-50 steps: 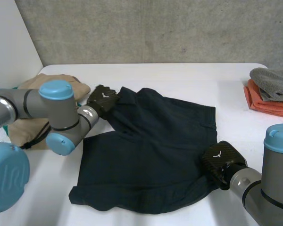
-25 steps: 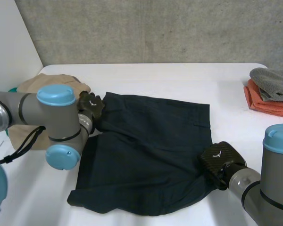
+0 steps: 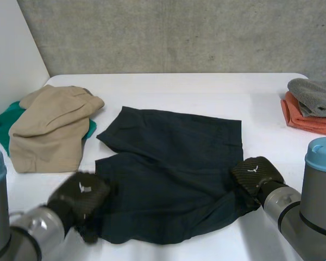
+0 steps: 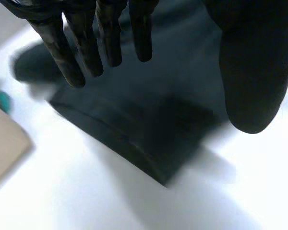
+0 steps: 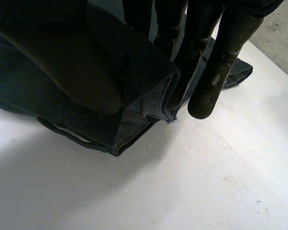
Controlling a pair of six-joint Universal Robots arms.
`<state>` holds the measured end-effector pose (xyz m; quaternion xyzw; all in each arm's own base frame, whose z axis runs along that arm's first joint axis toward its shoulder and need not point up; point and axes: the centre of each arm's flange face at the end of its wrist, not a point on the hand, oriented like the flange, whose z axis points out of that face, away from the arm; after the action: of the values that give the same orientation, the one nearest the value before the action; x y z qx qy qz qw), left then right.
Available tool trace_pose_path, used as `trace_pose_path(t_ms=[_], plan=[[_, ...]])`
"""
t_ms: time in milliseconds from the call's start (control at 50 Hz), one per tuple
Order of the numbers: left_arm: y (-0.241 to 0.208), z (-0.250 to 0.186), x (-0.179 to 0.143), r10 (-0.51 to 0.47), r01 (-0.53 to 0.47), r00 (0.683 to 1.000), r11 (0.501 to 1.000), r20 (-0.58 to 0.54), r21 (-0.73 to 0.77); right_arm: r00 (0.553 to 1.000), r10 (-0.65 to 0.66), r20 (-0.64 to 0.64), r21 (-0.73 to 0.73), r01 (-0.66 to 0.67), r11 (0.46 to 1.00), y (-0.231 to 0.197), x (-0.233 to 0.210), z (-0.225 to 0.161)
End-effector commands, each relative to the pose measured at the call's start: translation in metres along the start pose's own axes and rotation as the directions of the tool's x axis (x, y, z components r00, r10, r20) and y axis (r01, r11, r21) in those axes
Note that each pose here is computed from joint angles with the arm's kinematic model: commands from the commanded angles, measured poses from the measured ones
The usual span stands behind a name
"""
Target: Fold the laundry.
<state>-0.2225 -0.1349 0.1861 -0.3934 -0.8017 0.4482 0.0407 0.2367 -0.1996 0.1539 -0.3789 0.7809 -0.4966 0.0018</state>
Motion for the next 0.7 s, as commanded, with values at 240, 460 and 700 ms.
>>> trace_pose_path(t_ms=[240, 460, 700], plan=[[0.028, 0.041, -0.001, 0.005, -0.001, 0.996, 0.999, 0.089, -0.044, 0.992, -0.104, 0.072, -0.086, 0.110, 0.990, 0.005, -0.004, -0.021], [0.028, -0.010, 0.024, 0.128, -0.146, 0.987, 0.970, -0.100, -0.194, 0.955, -0.246, 0.163, -0.211, 0.278, 0.937, 0.010, 0.012, -0.038], [-0.068, 0.057, -0.013, 0.123, -0.159, 0.980, 0.954, 0.154, 0.253, 0.995, -0.102, -0.018, -0.007, 0.101, 0.995, -0.026, 0.033, 0.009]])
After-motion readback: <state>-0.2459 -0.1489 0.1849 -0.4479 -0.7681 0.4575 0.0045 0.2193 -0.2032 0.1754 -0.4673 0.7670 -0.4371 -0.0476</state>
